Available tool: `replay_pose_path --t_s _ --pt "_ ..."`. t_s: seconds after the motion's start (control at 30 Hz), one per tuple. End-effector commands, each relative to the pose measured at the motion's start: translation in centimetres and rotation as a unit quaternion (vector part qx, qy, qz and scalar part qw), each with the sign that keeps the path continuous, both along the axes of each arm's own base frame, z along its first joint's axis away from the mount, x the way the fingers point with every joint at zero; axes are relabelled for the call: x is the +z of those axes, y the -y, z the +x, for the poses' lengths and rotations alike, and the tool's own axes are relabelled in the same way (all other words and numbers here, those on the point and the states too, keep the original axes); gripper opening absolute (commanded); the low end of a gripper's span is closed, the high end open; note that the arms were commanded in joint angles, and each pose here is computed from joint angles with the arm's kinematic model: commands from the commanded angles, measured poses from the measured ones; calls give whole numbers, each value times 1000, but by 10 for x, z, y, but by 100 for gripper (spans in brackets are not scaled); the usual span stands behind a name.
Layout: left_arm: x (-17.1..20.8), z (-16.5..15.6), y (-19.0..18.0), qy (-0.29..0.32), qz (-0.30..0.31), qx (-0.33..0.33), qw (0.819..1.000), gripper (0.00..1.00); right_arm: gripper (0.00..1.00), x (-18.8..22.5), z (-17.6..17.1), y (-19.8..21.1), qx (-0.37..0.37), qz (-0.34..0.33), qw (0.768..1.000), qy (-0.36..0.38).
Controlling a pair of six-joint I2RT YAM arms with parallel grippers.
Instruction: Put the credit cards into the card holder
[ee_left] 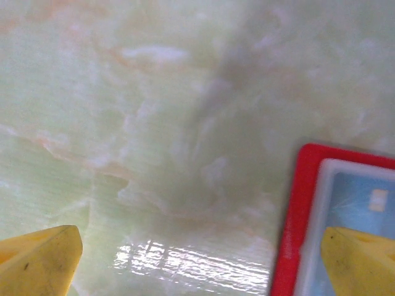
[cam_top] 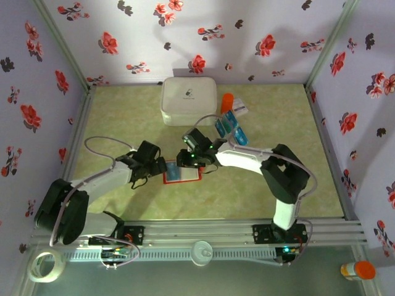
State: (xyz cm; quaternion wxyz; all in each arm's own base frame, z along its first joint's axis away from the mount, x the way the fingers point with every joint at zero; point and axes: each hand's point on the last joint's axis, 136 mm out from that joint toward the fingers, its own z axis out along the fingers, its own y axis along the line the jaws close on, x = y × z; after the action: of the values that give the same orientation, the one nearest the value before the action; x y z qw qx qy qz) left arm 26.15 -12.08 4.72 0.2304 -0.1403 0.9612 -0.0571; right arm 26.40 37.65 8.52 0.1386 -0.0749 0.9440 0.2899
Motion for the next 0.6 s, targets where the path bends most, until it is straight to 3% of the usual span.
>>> replay_pose_path --t_s 0.0,0.3,0.57 --pt "28 12 7 26 -12 -18 999 100 35 28 8 29 -16 -28 999 43" --pt "71 33 27 90 -57 -47 993 100 49 19 2 91 -61 -73 994 56" --pt "80 51 38 126 -82 -43 988 100 51 -13 -3 93 -69 -66 995 33"
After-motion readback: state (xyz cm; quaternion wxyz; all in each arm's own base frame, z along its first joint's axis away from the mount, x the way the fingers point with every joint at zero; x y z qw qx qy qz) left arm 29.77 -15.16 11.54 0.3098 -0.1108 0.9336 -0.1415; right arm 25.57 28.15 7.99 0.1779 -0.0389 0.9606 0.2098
